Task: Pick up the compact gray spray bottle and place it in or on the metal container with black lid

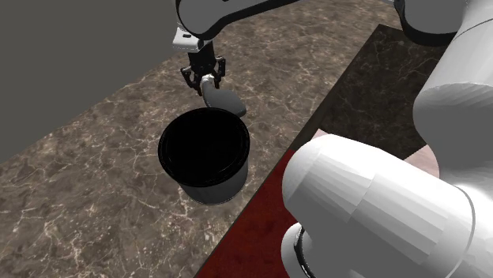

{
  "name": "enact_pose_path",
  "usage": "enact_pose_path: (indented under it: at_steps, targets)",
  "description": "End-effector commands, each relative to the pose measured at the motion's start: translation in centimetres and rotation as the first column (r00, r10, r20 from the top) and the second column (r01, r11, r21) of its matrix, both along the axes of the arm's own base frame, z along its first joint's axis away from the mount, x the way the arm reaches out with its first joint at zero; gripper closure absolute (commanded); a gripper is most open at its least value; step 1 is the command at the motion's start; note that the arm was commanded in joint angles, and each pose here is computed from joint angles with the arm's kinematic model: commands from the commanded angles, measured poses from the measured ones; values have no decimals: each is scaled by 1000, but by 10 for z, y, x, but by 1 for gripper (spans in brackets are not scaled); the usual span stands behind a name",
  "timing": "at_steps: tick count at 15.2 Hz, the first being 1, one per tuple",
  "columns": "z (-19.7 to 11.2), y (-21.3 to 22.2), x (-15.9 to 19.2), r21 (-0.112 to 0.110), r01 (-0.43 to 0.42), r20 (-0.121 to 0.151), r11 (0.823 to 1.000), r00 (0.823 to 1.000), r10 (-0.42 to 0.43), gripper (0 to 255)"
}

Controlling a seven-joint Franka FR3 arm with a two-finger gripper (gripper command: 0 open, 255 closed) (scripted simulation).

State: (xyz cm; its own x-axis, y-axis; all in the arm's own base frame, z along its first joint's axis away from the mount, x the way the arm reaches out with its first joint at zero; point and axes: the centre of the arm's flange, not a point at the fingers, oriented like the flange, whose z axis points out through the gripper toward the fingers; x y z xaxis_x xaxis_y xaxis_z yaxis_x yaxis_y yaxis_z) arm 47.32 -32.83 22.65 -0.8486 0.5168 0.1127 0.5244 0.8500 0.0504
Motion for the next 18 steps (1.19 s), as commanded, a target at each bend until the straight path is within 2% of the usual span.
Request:
enact_pose_path:
  at_steps: [1, 4, 18]
  targets:
    - [0, 0, 0, 0, 0, 0, 1000, 1000, 0, 255]
    - [0, 0, 0, 0, 0, 0, 1000, 1000, 0, 255]
    - [74, 0, 0, 0, 0, 0, 1000, 1000, 0, 255]
